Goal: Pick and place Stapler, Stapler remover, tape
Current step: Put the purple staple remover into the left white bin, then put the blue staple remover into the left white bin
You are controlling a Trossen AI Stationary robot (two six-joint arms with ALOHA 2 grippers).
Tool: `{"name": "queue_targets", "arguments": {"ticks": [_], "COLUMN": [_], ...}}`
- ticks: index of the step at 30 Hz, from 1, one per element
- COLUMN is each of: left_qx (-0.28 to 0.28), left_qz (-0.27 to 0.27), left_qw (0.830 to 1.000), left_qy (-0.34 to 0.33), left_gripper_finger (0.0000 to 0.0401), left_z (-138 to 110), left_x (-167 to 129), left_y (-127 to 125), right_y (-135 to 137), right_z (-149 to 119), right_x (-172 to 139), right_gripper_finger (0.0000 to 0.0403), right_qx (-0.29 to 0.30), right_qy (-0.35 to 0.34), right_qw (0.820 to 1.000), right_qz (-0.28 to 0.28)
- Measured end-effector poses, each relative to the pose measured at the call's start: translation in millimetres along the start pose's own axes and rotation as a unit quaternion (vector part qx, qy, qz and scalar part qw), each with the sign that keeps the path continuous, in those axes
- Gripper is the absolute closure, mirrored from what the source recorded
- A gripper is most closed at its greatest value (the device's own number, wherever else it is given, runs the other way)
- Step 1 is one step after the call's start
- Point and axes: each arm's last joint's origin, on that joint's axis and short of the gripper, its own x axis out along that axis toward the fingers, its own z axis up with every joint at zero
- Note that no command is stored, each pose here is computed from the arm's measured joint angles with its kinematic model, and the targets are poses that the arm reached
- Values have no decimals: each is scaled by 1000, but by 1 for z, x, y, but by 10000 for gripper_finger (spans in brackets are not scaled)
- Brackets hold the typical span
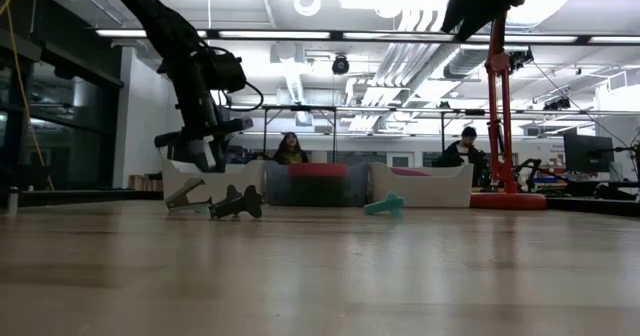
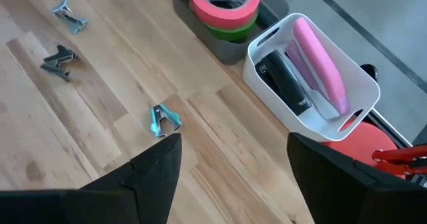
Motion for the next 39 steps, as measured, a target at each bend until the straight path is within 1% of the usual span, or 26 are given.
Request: {"name": "queue_targets", "arguments": {"ticks": [3, 6, 9, 13, 15, 19, 21, 23, 26, 28, 32, 35, 39], "left_qx": [1, 6, 8, 18, 37, 99, 136, 175, 236, 274, 332, 364, 418], "left_qz": [-11, -18, -24, -32, -43, -93, -124, -144, -146, -142, -131, -128, -132], "left_qw": [1000, 1000, 1000, 999, 998, 991, 982, 971, 954, 942, 924, 911, 885], "left_qy": [6, 10, 4, -14, -21, 9, 41, 72, 115, 131, 138, 143, 157], "left_gripper_finger": [198, 175, 173, 181, 186, 192, 193, 193, 193, 193, 193, 192, 180], "left_z": [0, -1, 0, 2, 2, -4, -11, -20, -35, -43, -58, -69, -85], "left_x": [0, -1, -5, -17, -24, -40, -47, -52, -56, -57, -60, -62, -66], "left_y": [-1, -1, -1, -1, -1, -1, 0, -2, -7, -12, -25, -34, -45], "right_y": [0, 0, 0, 1, 1, 1, 1, 1, 1, 1, 1, 1, 1], "right_z": [0, 0, 0, 0, 0, -1, -1, -1, -1, -1, -1, -1, -1], "right_x": [0, 0, 0, 0, 0, 0, 0, 0, 0, 0, 0, 0, 0], "right_gripper_finger": [139, 139, 139, 139, 139, 139, 139, 139, 139, 139, 139, 139, 139], "right_qx": [0, 0, -4, -14, -20, -34, -42, -47, -59, -66, -70, -70, -70], "right_qy": [4, 4, 4, 6, 8, 15, 16, 16, 15, 14, 13, 13, 13], "right_qw": [1000, 1000, 1000, 1000, 1000, 999, 999, 998, 998, 997, 997, 997, 997], "right_qz": [5, 6, 6, 9, 12, 22, 25, 24, 24, 24, 22, 22, 22]}}
